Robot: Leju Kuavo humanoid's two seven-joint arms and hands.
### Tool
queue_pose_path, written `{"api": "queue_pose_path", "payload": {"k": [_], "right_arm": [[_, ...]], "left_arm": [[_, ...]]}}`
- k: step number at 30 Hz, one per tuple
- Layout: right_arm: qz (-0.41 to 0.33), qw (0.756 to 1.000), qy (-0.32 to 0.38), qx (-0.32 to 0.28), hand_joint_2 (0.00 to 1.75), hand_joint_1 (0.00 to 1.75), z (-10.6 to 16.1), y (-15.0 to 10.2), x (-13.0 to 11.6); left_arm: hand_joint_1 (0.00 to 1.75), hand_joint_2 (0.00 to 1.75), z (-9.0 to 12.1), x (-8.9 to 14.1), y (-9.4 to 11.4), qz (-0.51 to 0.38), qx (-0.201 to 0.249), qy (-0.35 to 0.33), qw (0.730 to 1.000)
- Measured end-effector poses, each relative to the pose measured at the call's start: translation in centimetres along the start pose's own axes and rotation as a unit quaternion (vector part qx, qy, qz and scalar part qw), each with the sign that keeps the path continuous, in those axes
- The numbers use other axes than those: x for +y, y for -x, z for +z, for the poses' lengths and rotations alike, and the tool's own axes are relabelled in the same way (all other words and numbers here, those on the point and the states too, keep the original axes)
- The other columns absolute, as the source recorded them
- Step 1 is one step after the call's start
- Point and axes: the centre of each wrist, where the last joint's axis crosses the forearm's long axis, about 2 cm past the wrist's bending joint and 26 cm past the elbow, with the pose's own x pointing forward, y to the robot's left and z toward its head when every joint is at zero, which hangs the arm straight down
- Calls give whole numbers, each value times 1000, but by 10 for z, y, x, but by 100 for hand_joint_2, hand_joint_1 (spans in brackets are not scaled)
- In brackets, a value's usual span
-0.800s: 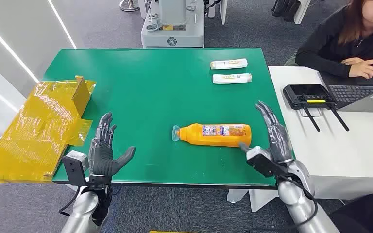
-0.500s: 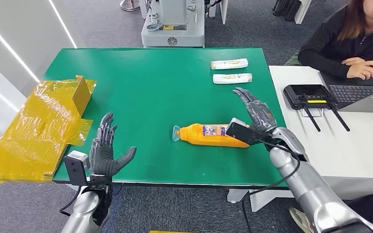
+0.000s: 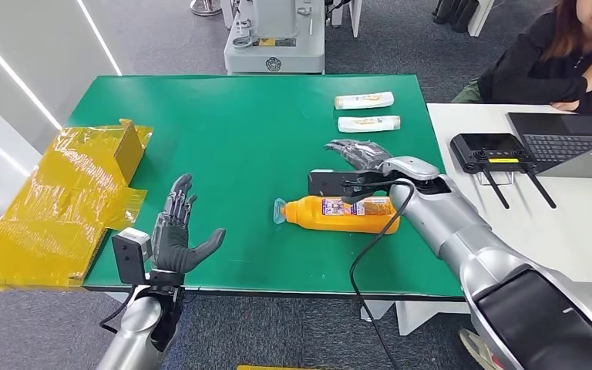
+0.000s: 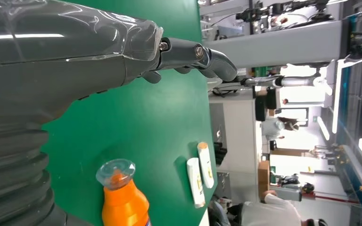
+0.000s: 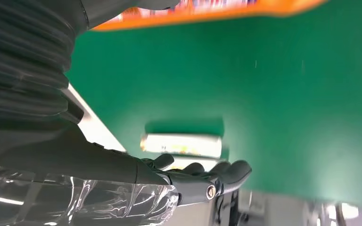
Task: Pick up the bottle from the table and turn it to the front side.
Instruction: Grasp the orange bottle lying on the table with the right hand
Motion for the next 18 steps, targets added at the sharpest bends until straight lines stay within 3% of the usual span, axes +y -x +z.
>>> {"api": "queue_pose_path", "payload": {"k": [8,18], "right_arm": [[15,997,-69,13,175,0,-4,-6,1],[22,996,-83,34,175,0,0,3,3]], "left_arm": [[0,175,-1,-2,-1,12,8,8,1000],[0,175,-1,-1,0,21,8,10,1000]]}}
